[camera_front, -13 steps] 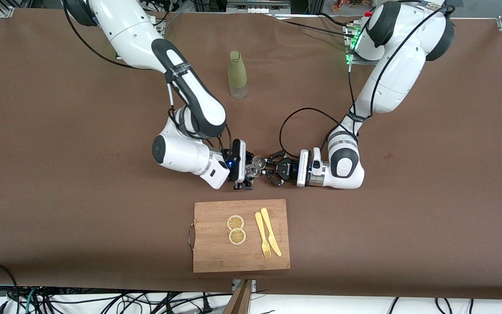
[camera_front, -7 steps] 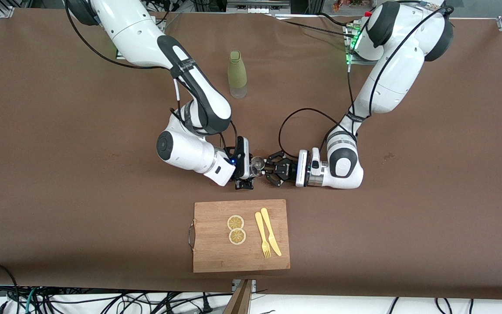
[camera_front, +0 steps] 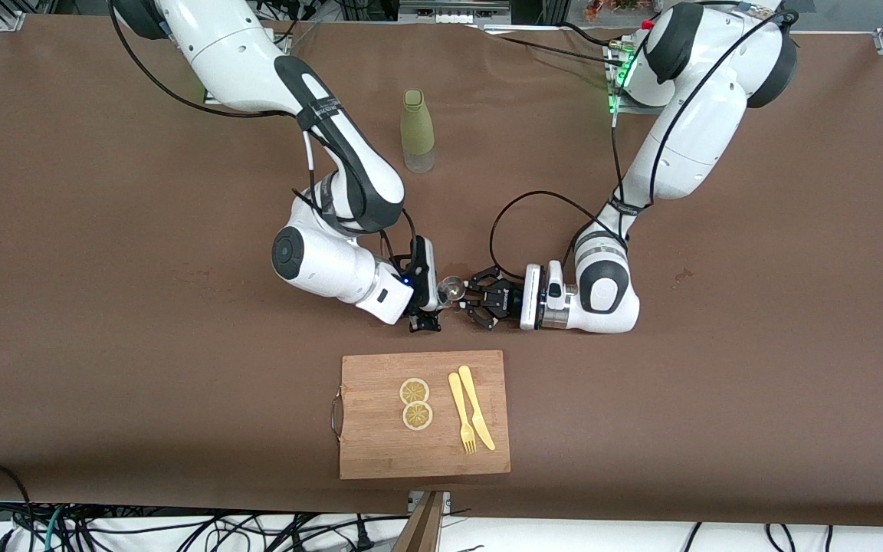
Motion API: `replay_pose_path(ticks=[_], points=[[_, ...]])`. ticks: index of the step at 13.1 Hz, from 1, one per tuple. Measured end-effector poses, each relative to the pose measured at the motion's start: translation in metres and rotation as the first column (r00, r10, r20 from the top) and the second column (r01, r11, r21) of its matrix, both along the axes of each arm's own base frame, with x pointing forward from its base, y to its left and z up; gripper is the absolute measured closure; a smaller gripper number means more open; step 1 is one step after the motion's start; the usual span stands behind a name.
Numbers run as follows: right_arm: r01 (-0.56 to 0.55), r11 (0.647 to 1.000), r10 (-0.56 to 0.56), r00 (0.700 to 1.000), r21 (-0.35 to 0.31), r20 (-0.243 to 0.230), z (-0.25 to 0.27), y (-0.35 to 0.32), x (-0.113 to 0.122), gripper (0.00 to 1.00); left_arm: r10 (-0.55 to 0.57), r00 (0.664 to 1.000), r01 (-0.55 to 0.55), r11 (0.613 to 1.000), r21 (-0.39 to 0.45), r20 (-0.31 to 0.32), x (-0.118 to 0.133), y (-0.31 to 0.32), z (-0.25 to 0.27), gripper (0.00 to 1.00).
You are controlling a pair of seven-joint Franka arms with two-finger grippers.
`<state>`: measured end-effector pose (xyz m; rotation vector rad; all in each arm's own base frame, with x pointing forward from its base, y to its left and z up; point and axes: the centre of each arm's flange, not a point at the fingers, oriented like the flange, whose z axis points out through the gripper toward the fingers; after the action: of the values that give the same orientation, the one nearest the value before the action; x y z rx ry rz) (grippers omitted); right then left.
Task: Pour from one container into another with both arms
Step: 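Tilt the beaker with the right gripper to pour into the jigger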
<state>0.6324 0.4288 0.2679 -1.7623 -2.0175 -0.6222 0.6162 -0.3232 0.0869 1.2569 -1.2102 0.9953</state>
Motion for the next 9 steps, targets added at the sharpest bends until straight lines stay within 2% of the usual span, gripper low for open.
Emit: replay_pose_path(ticks=[2,9], points=[[-0.008,1.0,0.008,1.0,-0.011,0.003,-0.0012,-0.0006,-0.0007,0.86,0.0,1.0,0.0,1.0,0.0,0.0,0.0001,0.0001,0.0,0.79],[-0.084,0.991,0.092,0.993,-0.105,0.071,0.0083,0.0005,-0.0039,0.86,0.001,1.0,-0.001,1.0,0.002,0.0,0.0002,0.0002,-0.0002,0.79]])
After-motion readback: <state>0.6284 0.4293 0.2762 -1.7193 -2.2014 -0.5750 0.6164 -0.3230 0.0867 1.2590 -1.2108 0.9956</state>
